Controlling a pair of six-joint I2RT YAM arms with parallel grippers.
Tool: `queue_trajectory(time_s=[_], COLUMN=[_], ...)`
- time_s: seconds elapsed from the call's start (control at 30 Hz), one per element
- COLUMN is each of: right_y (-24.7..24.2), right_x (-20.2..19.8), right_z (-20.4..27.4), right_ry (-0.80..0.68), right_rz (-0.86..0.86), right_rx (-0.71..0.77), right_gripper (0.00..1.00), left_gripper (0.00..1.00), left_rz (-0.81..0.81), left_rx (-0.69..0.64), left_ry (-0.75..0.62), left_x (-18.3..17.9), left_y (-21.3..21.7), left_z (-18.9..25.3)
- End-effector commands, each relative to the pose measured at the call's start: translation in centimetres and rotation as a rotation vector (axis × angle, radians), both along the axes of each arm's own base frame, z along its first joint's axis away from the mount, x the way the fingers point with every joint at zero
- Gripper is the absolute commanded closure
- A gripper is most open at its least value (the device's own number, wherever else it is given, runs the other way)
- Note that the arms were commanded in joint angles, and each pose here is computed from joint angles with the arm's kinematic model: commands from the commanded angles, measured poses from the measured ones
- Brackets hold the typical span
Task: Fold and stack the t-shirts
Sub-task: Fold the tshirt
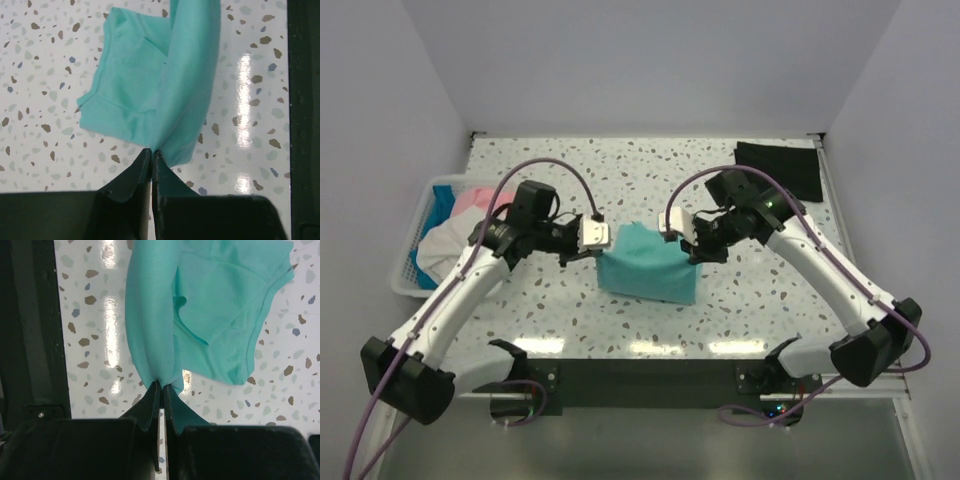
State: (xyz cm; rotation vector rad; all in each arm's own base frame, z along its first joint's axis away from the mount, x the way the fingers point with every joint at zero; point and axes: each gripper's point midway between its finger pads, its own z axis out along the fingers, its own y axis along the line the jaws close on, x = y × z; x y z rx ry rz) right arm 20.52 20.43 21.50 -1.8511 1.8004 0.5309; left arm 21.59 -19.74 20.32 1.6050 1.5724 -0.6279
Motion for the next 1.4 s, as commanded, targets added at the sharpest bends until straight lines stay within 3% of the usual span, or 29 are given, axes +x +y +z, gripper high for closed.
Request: queue_trajectory(time_s=[0.0, 0.17, 0.4, 0.53, 0.7, 0.83, 1.1, 1.17, 1.2, 1.23, 1.27, 1.3, 1.33, 1.37], right_y=[-0.7, -1.9, -2.2, -2.8, -2.8, -2.1, -0.9, -0.7, -0.8, -1.0, -1.1, -0.8, -0.7, -1.1], right_x=[1.8, 5.9, 9.8, 11.9, 15.0, 15.8, 8.8, 7.3, 6.9, 6.5, 6.5, 7.2, 7.7, 8.0], right_z=[-1.6, -4.0, -9.8, -13.6, -18.0, -19.8, -16.6, -15.4, -14.4, -14.2, -13.8, -12.8, -12.0, -11.3], right_ry=[0.06, 0.104, 0.135, 0.131, 0.102, 0.091, 0.153, 0.183, 0.173, 0.187, 0.191, 0.176, 0.179, 0.215], right_rz=[-0.009, -0.047, -0.068, -0.108, -0.153, -0.146, -0.062, -0.076, -0.087, -0.094, -0.116, -0.14, -0.166, -0.224], right_rx=[-0.027, -0.062, -0.137, -0.191, -0.246, -0.249, -0.181, -0.147, -0.131, -0.135, -0.138, -0.122, -0.107, -0.093], right_gripper=[1.0, 1.0, 1.0, 1.0, 1.0, 1.0, 1.0, 0.93, 0.84, 0.61, 0.5, 0.4, 0.24, 0.21], left_gripper=[1.0, 1.0, 0.98, 0.97, 0.98, 0.99, 0.99, 0.97, 0.95, 0.9, 0.74, 0.66, 0.61, 0.55], left_rz=[0.043, 0.049, 0.059, 0.071, 0.09, 0.125, 0.158, 0.155, 0.15, 0.125, 0.109, 0.102, 0.077, 0.05], left_rx=[0.0, 0.001, 0.055, 0.096, 0.159, 0.179, 0.101, 0.082, 0.078, 0.08, 0.071, 0.064, 0.061, 0.05], left_ry=[-0.01, -0.004, 0.094, 0.174, 0.303, 0.417, 0.484, 0.452, 0.441, 0.41, 0.379, 0.351, 0.303, 0.259], left_x=[4.1, 10.4, 17.4, 19.1, 16.6, 11.7, 5.0, 4.8, 4.7, 4.7, 4.7, 5.0, 5.3, 5.3], left_y=[-0.4, -2.5, -4.6, -5.0, -3.8, -1.5, -0.4, -0.4, -0.4, -0.3, -0.4, -0.5, -0.5, -0.6], left_z=[0.8, -0.1, -6.6, -10.3, -14.6, -16.8, -14.7, -13.7, -13.5, -13.3, -12.5, -12.1, -11.5, -10.6])
